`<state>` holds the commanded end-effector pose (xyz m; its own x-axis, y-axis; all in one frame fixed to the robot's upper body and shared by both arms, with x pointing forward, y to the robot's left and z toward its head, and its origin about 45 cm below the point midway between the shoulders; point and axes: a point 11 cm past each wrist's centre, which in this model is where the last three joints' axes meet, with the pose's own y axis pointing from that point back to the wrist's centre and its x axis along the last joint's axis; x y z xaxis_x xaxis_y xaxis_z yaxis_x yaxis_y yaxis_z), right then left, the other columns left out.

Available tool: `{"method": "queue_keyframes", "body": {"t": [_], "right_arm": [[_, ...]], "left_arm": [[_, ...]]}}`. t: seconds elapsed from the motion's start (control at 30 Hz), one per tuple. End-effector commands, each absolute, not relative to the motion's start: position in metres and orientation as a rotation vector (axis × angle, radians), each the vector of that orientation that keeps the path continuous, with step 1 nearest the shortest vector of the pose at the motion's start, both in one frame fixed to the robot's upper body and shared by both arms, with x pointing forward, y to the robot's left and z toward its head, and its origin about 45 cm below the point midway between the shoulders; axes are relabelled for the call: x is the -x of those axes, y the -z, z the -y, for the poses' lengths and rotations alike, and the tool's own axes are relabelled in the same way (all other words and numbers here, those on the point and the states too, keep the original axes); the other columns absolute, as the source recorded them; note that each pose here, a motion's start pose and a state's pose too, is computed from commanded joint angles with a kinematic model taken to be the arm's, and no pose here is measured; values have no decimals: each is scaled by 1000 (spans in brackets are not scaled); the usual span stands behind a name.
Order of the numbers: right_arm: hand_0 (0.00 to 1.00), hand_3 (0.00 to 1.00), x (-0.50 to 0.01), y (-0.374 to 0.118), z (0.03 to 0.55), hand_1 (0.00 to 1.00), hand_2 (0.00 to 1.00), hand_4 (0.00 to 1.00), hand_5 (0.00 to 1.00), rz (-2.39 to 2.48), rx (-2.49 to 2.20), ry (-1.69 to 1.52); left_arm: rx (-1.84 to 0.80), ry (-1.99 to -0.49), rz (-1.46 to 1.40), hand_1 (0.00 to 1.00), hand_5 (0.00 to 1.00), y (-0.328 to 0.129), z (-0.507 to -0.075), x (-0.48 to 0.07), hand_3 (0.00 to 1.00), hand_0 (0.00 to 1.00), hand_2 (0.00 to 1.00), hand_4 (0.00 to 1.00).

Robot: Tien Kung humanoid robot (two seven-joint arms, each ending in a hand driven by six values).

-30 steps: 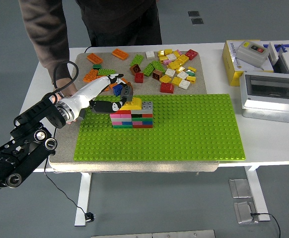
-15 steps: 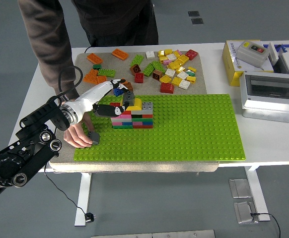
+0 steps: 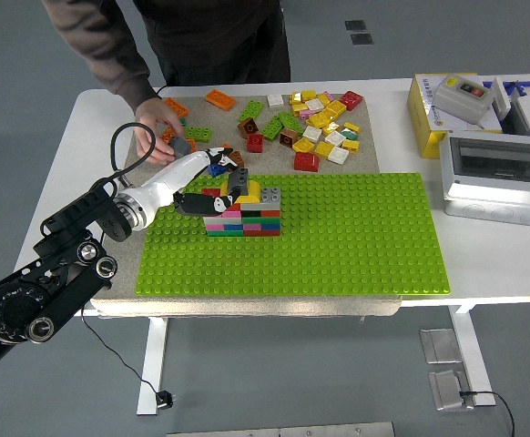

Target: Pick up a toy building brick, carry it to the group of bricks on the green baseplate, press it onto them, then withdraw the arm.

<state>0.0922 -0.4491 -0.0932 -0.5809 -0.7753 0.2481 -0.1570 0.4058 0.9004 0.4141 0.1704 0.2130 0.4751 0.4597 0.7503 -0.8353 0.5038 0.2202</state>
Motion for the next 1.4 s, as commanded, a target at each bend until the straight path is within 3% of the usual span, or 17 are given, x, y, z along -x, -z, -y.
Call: {"method": "queue_keyframes", "body": {"t": [1.4], "right_arm": [[763,721,-91,93,450,699,737,546,872,1999,-799,1166]], "left_arm": [[-662,-833,675,998,292,-209,-169,-418,574,998,998,593]]}}
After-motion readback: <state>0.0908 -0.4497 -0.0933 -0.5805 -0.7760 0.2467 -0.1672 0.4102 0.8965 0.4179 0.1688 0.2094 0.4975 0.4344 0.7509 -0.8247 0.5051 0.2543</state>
